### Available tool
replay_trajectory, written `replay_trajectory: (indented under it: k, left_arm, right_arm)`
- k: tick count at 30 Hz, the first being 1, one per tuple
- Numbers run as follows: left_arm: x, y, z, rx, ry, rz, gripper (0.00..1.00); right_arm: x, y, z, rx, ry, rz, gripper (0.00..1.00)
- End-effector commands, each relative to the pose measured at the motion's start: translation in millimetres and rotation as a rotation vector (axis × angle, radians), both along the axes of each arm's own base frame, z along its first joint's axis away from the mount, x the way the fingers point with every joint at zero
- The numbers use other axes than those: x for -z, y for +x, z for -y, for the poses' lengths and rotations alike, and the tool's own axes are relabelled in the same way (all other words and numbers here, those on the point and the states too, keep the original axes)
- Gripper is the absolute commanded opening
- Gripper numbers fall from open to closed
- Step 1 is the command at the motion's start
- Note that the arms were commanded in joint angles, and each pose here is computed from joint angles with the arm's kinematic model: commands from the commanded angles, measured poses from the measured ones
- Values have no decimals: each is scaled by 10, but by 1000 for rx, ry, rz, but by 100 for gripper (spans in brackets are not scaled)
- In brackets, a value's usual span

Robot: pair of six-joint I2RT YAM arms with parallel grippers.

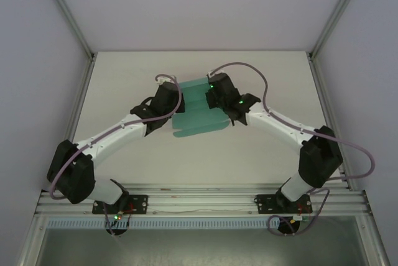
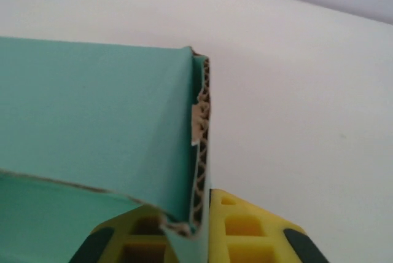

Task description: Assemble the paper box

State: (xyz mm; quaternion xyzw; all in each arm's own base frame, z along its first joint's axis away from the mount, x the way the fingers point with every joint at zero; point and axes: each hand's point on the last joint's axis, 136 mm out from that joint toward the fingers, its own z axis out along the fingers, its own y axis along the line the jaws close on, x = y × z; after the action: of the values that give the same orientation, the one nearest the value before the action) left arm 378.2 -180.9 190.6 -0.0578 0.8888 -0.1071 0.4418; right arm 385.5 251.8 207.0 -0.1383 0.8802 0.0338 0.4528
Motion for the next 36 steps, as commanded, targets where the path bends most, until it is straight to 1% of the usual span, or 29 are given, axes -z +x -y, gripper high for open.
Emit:
replay_trajectory:
  k: [1, 3, 5, 7, 10, 13, 15, 16, 17, 18, 19, 20, 21, 23, 24, 25, 27, 28, 29, 32, 35, 36]
  left_arm:
    - [-107, 7, 37, -48, -30, -1, 0]
    - [-88, 4, -47, -112, -31, -18, 0]
    - [-87, -2, -131, -161, -12, -26, 0]
    - [-81, -14, -180, -186, -2, -37, 0]
    - [-87, -28, -247, -222, 14, -46, 0]
    - [-88, -18, -281, -245, 24, -50, 0]
    - [-74, -11, -259, -240, 19, -59, 0]
    - [-71, -6, -228, -228, 10, -61, 0]
    - [-71, 3, -193, -211, 2, -61, 0]
    - [-69, 9, -157, -191, -3, -60, 0]
    - [-76, 13, -118, -169, -12, -58, 0]
    - [-72, 17, -81, -145, -15, -57, 0]
    - [-80, 17, -39, -119, -20, -52, 0]
    - [-84, 9, 10, -85, -34, -40, 0]
    - [-80, 5, 19, -73, -31, -35, 0]
    - [-71, -1, 26, -58, -25, -34, 0]
    - [-63, -10, 22, -39, 1, -36, 0]
    - [-54, -19, 3, -34, 24, -42, 0]
    - [-52, -20, -19, -33, 42, -46, 0]
    - [-57, -34, -82, -28, 88, -62, 0]
    - [-59, -73, 13, 92, 126, -71, 0]
    - [-66, -78, 2, 106, 140, -74, 0]
  right_arm:
    - [-200, 219, 489, 355, -86, 149, 4]
    - [-207, 216, 707, 485, -155, 172, 0]
    - [-216, 200, 859, 569, -235, 193, 0]
    - [-223, 186, 982, 630, -331, 214, 0]
    - [-209, 197, 1052, 673, -407, 223, 0]
    - [-210, 220, 1015, 679, -358, 225, 0]
    - [-211, 246, 937, 658, -265, 221, 0]
    - [-212, 281, 855, 619, -194, 217, 0]
    - [-185, 311, 731, 546, -134, 208, 2]
    - [-178, 325, 590, 459, -71, 203, 8]
    - [-185, 316, 447, 369, 2, 207, 13]
    - [-222, 276, 322, 290, 83, 217, 16]
    - [-261, 227, 232, 223, 154, 226, 21]
    - [-367, 94, 81, 86, 291, 237, 36]
    - [-428, 19, 42, 34, 347, 238, 45]
    - [-474, -78, -12, -40, 396, 224, 57]
    - [-553, -274, -60, -143, 455, 195, 78]
    - [-598, -388, -67, -185, 476, 181, 95]
    - [-650, -481, -47, -203, 496, 176, 100]
    - [-789, -646, 194, -144, 526, 200, 100]
    - [-922, -794, 493, -73, 511, 236, 100]
    - [-960, -843, 565, -62, 500, 243, 100]
